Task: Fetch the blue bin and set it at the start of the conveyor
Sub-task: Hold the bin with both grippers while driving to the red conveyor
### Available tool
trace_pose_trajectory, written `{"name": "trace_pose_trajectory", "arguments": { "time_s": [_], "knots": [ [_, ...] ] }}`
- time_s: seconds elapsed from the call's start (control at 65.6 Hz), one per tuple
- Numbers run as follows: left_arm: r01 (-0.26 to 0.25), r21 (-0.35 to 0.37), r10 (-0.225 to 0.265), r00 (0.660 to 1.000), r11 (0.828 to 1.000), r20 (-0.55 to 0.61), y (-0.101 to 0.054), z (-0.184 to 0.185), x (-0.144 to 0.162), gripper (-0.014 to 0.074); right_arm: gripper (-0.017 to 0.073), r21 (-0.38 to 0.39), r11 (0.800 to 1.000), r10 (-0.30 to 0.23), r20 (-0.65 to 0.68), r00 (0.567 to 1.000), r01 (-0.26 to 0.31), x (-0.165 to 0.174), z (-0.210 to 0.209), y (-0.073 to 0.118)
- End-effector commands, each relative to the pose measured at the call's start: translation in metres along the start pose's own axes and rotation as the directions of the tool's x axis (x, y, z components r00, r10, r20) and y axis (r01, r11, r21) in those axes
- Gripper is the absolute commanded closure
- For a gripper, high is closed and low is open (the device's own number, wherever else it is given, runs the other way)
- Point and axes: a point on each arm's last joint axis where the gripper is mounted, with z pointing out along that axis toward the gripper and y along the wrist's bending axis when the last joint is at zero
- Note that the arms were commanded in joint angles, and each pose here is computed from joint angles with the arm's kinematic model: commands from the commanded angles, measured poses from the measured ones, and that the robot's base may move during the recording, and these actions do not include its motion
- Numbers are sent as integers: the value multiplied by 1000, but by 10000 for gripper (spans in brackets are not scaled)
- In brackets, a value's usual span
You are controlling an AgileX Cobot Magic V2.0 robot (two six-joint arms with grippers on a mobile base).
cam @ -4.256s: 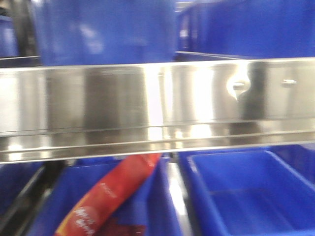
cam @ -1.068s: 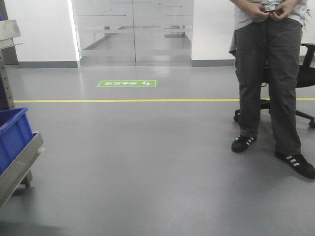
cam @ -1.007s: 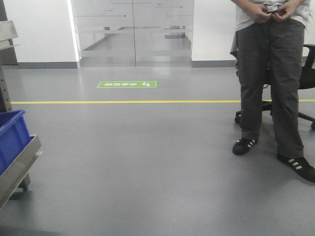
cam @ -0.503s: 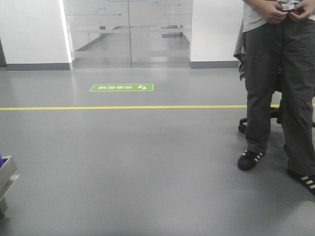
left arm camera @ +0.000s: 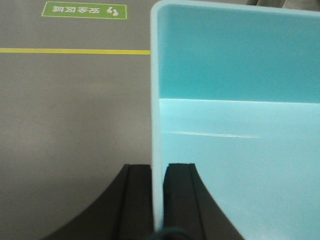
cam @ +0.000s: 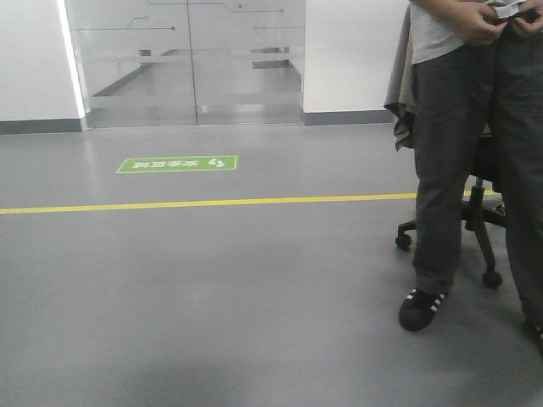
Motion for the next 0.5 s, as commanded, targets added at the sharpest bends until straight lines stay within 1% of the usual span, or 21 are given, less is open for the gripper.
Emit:
{"name": "trace_pose_trajectory", "arguments": {
  "time_s": [0.0, 0.488],
  "knots": [
    [-37, -47, 40, 997, 998, 63, 8, -8, -9, 704, 717, 49, 998, -36, 64, 997, 33, -8, -11, -8],
    [-37, -46, 40, 997, 998, 65, 8, -8, -9, 704, 717, 52, 998, -36, 54, 998, 33, -7, -11, -9]
  ]
}}
